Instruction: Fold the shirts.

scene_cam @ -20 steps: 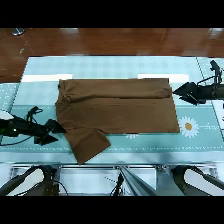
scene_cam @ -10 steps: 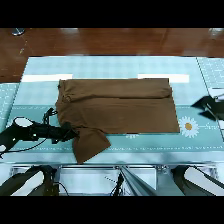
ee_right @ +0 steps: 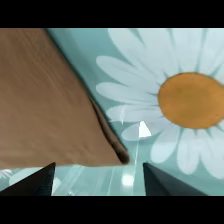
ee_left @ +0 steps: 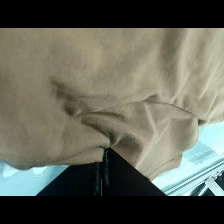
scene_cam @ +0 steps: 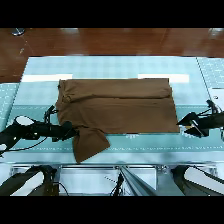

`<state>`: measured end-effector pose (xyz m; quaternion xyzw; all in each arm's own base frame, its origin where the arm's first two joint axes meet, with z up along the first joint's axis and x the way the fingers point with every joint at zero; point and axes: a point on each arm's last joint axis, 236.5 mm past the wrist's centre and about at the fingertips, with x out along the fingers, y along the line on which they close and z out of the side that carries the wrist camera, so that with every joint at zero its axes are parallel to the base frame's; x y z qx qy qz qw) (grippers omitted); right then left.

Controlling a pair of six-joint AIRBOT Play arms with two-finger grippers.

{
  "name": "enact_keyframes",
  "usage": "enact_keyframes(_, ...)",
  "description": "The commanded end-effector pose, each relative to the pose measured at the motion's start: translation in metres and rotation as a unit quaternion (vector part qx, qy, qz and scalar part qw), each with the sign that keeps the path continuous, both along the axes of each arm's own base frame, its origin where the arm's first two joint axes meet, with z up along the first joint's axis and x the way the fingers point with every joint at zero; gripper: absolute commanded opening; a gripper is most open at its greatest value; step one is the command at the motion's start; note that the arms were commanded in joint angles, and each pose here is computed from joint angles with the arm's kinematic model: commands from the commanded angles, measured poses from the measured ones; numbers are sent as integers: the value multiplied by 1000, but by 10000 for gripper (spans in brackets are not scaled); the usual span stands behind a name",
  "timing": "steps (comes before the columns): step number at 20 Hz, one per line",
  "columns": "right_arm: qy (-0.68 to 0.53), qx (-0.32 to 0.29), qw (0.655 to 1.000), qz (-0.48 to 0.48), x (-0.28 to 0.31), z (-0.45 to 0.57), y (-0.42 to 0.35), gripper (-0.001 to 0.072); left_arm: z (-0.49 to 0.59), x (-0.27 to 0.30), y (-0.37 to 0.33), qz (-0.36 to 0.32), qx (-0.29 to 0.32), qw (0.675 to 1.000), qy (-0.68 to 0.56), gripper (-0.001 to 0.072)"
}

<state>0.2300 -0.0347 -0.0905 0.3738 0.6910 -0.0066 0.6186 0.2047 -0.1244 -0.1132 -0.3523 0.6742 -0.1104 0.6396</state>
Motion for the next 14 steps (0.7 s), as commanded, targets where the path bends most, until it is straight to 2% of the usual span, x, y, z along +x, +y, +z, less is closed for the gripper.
enact_keyframes(1, -7, 22, 999, 22, 9, -11, 21, 622, 3, 0, -3, -1, -7, 1000, 1, 21)
enact_keyframes(6, -65, 8, 998, 26, 47, -8, 38, 621, 3, 0, -2, 0, -6, 1000, 0, 21)
enact_keyframes(7, -69, 6, 997, 30, 50, -7, 40, 590, 2, 0, -2, 0, -6, 1000, 0, 21)
enact_keyframes(8, -74, 4, 997, 37, 54, -4, 42, 349, 3, 1, -2, 0, -6, 1000, -1, 21)
enact_keyframes(9, -81, 3, 996, 46, 58, 0, 42, 69, 4, 3, -2, -2, -6, 1000, -5, 21)
enact_keyframes(10, -93, 6, 994, 59, 63, 7, 43, 37, 10, 10, -1, -10, -7, 1000, -19, 21)
enact_keyframes(12, -114, 0, 992, 62, 77, 22, 34, 37, 28, 33, 6, -28, -7, 998, -64, 21)
enact_keyframes(14, -142, -15, 988, 59, 97, 40, 23, 37, 55, 67, 19, -14, -4, 994, -105, 21)
